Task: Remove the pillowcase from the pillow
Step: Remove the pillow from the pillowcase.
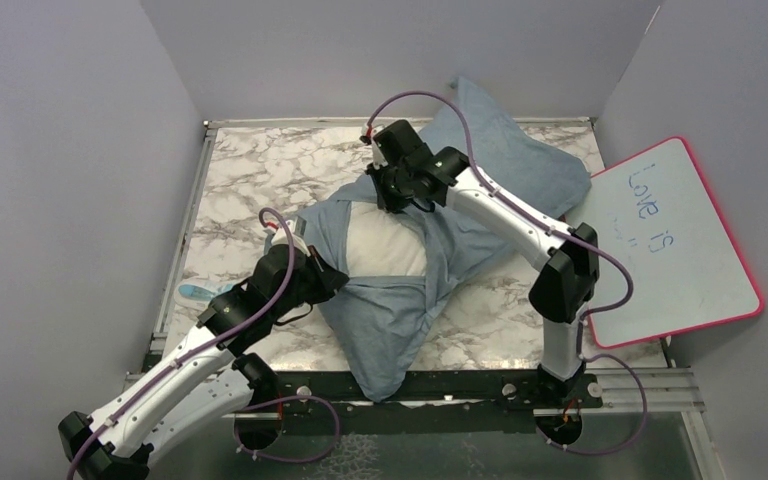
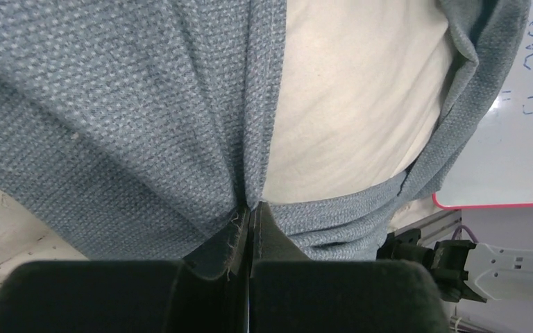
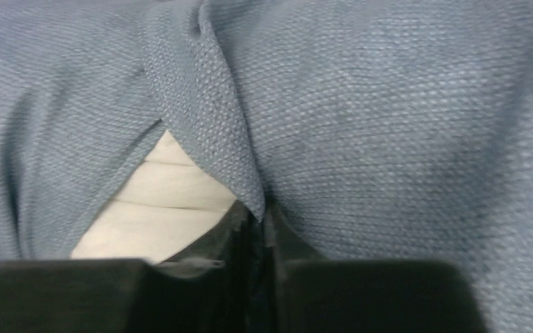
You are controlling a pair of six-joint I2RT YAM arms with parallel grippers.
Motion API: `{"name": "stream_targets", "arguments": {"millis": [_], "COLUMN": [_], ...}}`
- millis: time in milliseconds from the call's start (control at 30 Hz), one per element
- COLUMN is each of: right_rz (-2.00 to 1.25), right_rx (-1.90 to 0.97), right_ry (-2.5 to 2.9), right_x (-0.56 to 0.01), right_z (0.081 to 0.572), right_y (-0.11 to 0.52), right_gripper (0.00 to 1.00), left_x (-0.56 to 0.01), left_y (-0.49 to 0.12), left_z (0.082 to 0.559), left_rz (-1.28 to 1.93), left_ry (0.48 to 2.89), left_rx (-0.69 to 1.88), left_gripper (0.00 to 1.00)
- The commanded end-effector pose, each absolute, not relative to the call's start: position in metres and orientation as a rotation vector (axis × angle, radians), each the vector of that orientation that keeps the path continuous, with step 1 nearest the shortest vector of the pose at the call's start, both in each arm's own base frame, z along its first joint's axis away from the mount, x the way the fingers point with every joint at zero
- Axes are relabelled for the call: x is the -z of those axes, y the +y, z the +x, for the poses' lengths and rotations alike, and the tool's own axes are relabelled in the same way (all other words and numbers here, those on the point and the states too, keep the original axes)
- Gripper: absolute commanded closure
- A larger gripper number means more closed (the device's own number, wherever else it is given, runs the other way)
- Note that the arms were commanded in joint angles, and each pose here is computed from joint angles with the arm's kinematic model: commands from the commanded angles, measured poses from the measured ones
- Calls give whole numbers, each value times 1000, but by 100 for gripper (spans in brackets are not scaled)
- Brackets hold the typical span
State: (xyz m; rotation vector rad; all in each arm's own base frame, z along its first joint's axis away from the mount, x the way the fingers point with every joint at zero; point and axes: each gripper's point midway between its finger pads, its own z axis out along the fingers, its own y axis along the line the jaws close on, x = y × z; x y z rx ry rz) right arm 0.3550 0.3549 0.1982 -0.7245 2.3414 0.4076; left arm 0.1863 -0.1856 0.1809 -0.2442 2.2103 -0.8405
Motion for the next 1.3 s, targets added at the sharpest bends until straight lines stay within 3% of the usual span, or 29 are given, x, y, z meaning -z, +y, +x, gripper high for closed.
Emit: {"name": "stream_targets", "arguments": {"millis": [0,133,300,533,633,800,1000,1133,1267], "right_rz": [-516,-327,-186,-356,-385,-414,-407,-403,-398], "right_rx": [-108,47,74,-444,-585,-625,-628,-652,-643], "right_ry": [2179,2122,2201,2372,2369,2406,2446,2442,2441], "right_x": [-255,-274,-255,-207,-195,-180,-171,-173,-176], "right_z": [376,398,407,354,335,319,310,306,304], "right_y": [292,225,168,233,246,248,245,246,243], "right_gripper": [99,99,99,99,99,99,99,99,99], "left_x": [-171,-172,-171,-180,-201,-246,-284,-260,-236], "left_y": [-183,-178,-165,-159,-162,-170,-187,-189,-181], "left_z": [179,182,183,187,195,222,268,304,326], "left_rz": [-225,-244,-283,-272,-219,-108,85,155,169], "left_ry": [2264,2258,2254,2227,2190,2124,2119,2231,2322], "left_rx": [815,778,708,673,659,574,388,322,266], "left_gripper": [100,100,100,100,60,28,22,19,29]}}
